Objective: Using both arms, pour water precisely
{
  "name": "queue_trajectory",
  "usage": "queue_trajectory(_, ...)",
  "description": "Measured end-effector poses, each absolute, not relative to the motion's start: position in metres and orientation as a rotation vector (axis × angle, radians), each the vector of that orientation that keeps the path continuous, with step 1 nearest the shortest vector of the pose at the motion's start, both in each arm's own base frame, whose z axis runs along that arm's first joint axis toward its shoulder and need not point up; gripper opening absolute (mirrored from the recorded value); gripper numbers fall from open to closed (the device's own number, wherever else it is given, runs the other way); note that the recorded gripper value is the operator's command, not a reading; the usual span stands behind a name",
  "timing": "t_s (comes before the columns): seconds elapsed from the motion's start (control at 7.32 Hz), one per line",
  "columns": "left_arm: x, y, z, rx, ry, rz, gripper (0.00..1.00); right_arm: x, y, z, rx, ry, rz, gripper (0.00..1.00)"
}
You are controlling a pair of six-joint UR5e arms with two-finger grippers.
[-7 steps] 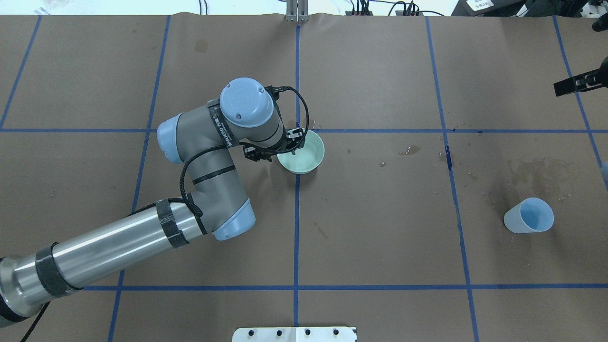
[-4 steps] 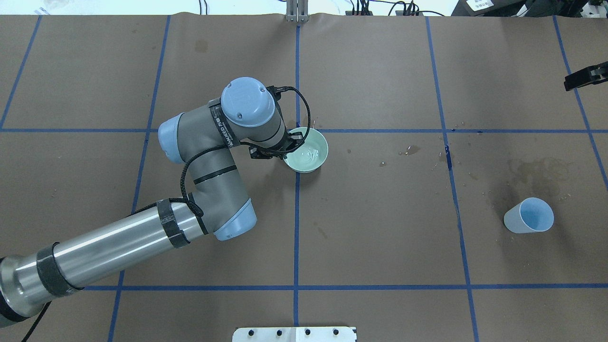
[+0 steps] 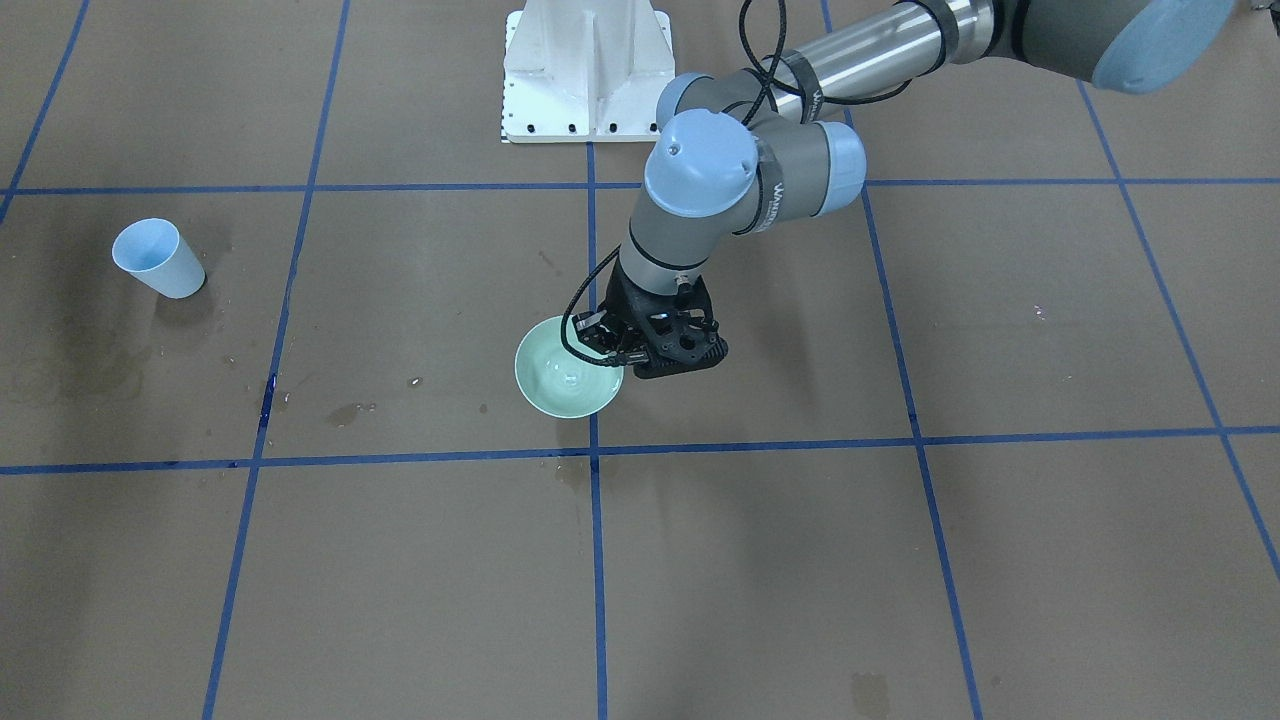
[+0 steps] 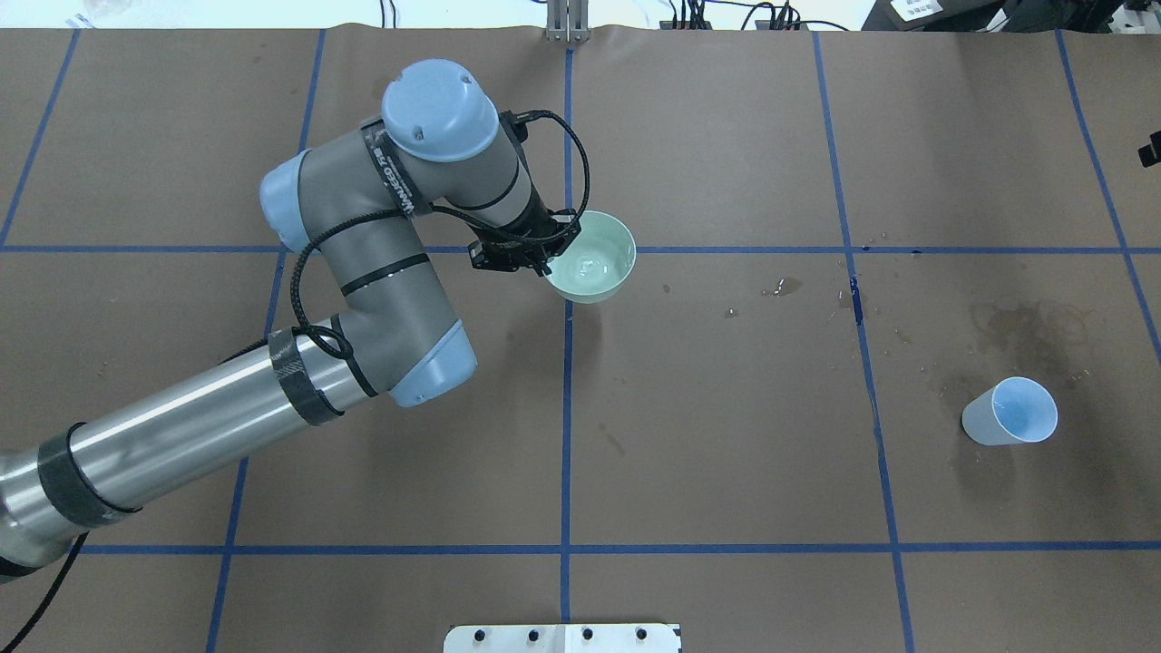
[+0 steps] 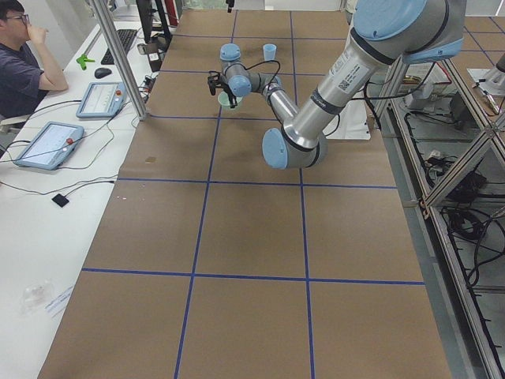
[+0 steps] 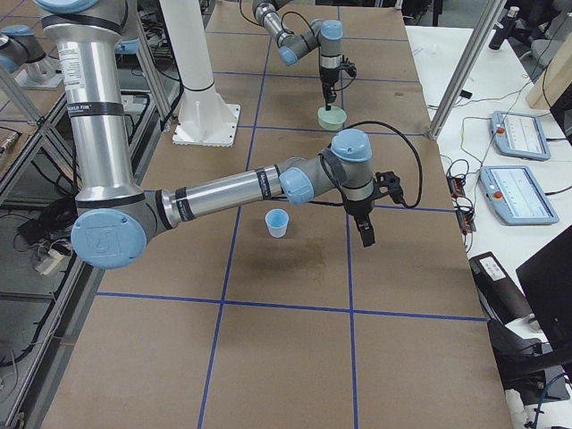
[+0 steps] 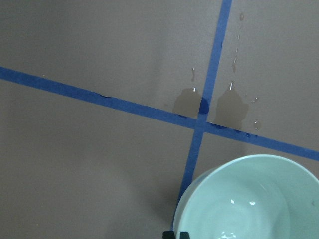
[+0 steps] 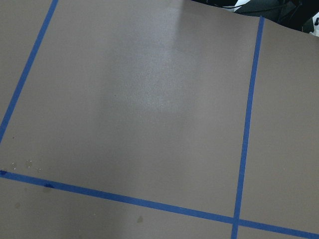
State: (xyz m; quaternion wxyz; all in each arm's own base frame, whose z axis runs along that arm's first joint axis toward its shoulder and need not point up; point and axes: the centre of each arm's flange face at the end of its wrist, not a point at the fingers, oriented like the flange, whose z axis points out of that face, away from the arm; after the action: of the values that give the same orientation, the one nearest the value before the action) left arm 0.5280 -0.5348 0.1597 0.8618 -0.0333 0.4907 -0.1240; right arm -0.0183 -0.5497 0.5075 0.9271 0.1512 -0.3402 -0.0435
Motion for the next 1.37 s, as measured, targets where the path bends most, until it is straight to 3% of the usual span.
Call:
queue_trajectory(0.27,0.450,-0.544,0.196,-0.062,1.028,-0.211,0.00,-0.002,-0.538,0.525,0.270,-0.768,-0.088,1.00)
queue_trajectory(0.55,0.359,-0.531,0.285,-0.036,0.999,-0.140,0.00,0.014,-0.518,0.545,0.257,-0.787,-0.108,1.00)
queue_trajectory(1.09,0.244,-0.432,0.460,-0.003,0.963,-0.077,0.00,0.022,-0.502,0.552,0.253,-0.798,-0.105,1.00)
queue_trajectory(1.37,0.231,-0.418,0.505,0.014,0.935,-0.095,0.00,0.022,-0.501,0.552,0.252,-0.797,-0.105,1.00)
